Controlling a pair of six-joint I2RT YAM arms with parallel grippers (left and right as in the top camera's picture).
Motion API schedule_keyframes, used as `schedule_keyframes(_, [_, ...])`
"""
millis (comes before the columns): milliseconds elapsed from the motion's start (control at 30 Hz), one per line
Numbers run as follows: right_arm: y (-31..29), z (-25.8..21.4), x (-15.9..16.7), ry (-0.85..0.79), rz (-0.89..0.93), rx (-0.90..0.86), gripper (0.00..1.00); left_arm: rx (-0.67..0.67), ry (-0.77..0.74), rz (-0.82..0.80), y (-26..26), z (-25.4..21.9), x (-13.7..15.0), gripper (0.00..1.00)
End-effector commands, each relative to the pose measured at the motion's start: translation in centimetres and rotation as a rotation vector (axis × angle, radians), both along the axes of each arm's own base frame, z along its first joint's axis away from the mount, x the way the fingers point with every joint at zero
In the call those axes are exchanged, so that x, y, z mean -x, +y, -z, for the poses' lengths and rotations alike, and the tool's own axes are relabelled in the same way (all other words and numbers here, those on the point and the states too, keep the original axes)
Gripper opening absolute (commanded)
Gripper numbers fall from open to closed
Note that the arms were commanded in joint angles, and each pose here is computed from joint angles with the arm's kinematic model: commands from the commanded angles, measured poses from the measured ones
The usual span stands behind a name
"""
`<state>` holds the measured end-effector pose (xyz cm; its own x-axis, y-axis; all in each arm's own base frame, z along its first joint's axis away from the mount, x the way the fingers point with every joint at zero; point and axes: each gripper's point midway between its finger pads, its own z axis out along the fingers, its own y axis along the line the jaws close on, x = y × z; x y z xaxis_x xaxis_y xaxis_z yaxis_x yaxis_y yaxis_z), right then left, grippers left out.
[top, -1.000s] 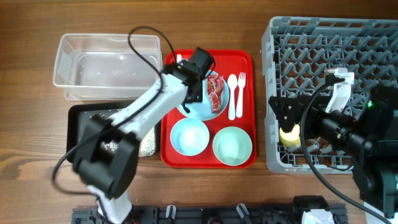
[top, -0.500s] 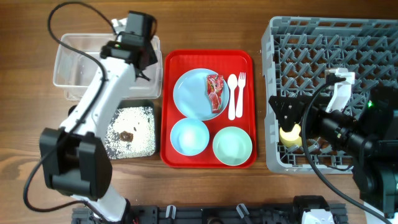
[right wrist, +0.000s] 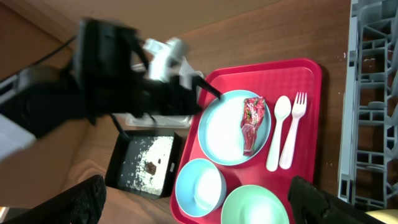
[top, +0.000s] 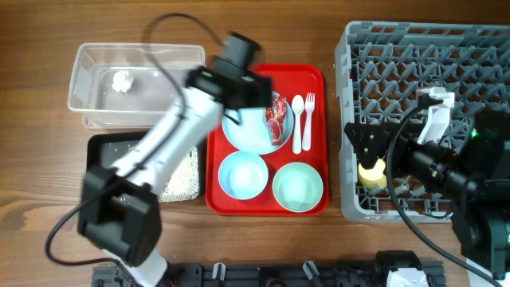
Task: Sort waste into correct bins and load items into the dishwasher rack
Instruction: 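Drop the wrapper and tissue into the clear plastic bin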
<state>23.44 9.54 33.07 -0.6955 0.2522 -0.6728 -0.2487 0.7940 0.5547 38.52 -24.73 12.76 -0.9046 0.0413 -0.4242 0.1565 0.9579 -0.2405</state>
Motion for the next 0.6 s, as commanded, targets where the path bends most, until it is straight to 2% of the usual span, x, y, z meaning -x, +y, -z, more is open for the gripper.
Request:
schedule_keyframes(0, [0.2,0.0,0.2,0.008,-0.009,-0.013,0.95,-0.127,0.021,0.056,-1.6,4.2,0.8,0.89])
schedule_keyframes(200, [0.2,0.1,0.2,0.012,-0.009,-0.013,0.96,-0.172,0.096,0.089,-3.0,9.3,1.7,0.84])
schedule_keyframes(300, [0.2,0.1,0.2,0.013,-0.009,-0.013,0.95,-0.188,0.122,0.087,-2.9,10.8,1.8,0.71])
schedule_keyframes(567, [0.2,0.1,0.2,0.014,-0.009,-0.014,0.96,-0.220,0.116,0.067,-2.5,12.7,1.1,0.53])
